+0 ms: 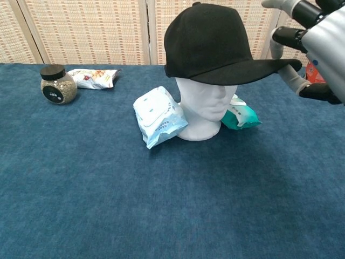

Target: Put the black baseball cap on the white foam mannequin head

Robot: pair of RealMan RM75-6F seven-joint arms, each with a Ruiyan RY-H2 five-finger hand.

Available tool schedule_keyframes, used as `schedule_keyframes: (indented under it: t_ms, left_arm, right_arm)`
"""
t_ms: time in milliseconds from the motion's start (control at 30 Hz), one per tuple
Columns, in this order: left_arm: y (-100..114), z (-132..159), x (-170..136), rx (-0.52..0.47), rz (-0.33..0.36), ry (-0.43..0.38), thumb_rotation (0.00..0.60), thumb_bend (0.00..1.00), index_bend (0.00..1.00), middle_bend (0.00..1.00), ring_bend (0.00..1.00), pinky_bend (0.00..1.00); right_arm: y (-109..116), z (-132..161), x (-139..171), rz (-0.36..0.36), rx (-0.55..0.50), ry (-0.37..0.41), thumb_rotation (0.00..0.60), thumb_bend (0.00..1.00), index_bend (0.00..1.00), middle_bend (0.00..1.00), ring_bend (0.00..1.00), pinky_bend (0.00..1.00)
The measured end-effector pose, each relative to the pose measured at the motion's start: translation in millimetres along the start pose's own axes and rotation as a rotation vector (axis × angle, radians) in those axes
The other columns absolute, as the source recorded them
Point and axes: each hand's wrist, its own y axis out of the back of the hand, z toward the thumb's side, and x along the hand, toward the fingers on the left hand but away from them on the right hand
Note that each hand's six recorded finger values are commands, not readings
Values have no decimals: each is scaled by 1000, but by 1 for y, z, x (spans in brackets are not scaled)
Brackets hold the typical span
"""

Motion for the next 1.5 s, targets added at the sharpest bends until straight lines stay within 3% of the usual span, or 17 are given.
schedule_keyframes:
  t_ms: [833,1300,1500]
  left_arm:
    - [0,0,0,1,-3,-1,600,173,321,540,445,556]
    - [0,0,0,0,-2,0,600,173,321,540,446,556]
    - [1,1,-1,-2,0,-2,600,173,321,540,446,556]
  right_arm:
    - [1,15,10,79,-54,-19,600,477,764,180,14,0]
    - [7,28,13,87,-142,-30,600,473,698,180,8,0]
    - [7,26,14,97,-146,-40,600,456,606,175,2,0]
